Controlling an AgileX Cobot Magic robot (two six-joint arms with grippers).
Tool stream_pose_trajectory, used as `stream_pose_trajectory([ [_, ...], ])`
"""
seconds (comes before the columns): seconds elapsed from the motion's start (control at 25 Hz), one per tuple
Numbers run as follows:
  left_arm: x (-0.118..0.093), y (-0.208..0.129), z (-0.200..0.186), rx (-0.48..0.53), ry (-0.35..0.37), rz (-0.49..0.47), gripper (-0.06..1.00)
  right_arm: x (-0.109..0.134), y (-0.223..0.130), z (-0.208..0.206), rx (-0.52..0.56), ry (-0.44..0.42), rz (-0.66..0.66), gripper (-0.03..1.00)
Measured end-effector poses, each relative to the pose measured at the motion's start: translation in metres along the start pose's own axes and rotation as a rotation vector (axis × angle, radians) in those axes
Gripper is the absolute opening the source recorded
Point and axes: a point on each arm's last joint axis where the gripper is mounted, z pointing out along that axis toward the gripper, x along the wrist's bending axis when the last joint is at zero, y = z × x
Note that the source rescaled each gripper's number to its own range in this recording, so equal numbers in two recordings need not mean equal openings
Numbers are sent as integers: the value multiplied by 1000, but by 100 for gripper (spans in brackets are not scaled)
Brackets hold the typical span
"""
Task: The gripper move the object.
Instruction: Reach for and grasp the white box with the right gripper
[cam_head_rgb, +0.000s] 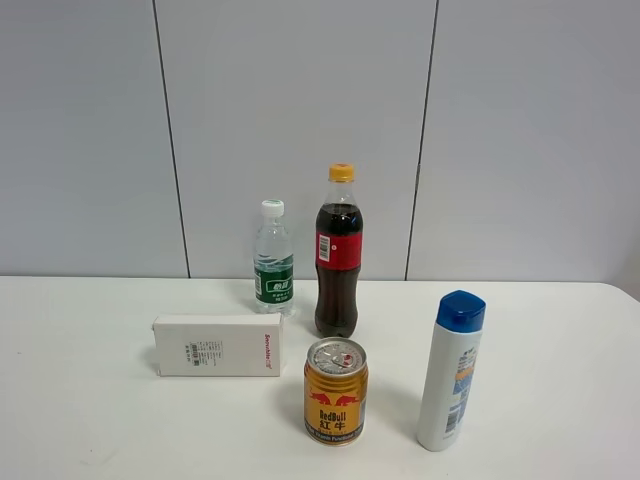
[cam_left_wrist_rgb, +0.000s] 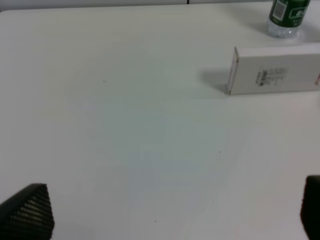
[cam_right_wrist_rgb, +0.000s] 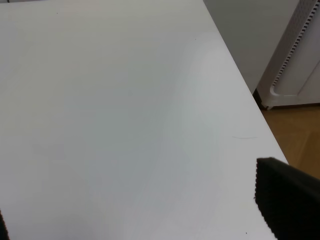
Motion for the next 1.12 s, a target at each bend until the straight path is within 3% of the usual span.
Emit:
stream_pose_trajectory([
  [0.52, 0, 0, 0, 0, 0, 0, 100, 1, 0, 0, 0, 8, 4, 100],
  [0.8, 0, 0, 0, 0, 0, 0, 100, 11, 5, 1, 12, 127, -59, 100],
  [1.12, 0, 0, 0, 0, 0, 0, 100, 19, 100, 7, -71, 225, -94, 100],
])
